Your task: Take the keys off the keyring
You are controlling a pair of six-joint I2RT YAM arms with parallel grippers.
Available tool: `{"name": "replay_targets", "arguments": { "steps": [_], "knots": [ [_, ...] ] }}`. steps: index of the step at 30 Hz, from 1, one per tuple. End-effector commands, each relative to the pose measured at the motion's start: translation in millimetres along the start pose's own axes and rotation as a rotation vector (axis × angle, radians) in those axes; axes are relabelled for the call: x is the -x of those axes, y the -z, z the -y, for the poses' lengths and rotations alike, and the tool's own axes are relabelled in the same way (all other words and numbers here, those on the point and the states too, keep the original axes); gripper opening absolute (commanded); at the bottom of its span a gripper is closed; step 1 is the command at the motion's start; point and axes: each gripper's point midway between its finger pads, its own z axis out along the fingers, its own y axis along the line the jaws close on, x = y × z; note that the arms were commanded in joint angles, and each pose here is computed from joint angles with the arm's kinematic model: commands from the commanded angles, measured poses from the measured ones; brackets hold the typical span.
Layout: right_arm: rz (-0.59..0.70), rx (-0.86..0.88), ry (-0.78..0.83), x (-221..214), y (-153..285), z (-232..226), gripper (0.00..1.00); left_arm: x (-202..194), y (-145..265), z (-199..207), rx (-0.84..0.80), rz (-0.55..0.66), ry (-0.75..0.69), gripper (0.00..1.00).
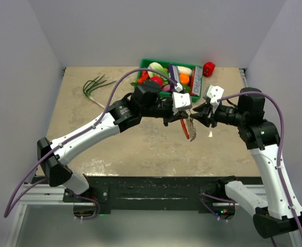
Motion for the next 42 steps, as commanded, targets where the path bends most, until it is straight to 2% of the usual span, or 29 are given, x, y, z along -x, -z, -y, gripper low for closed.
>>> {"name": "replay_targets", "arguments": {
  "steps": [1, 6, 11, 26, 37, 42],
  "knots": [
    [0.011, 0.047, 0.101, 6, 2, -4, 0.25, 28, 11, 10, -0.041, 0.081, -0.055, 0.0],
    [-0.003, 0.11, 0.162, -2, 4, -16, 0.18, 27, 10, 12, -0.052, 0.08, -0.056, 0.0],
    [0.008, 0.156, 0.194, -3, 4, -24, 0.0, 27, 10, 14, -0.061, 0.083, -0.054, 0.0],
    [-0.032, 0.199, 0.232, -25, 5, -33, 0.0, 55, 36, 21, -0.154, 0.168, -0.044, 0.0],
    [0.025, 0.232, 0.212, -14, 6, -43, 0.0, 61, 40, 24, -0.192, 0.194, -0.023, 0.0],
    [0.026, 0.221, 0.242, -6, 14, -46, 0.14, 60, 40, 21, -0.174, 0.189, -0.021, 0.0]
  ]
}}
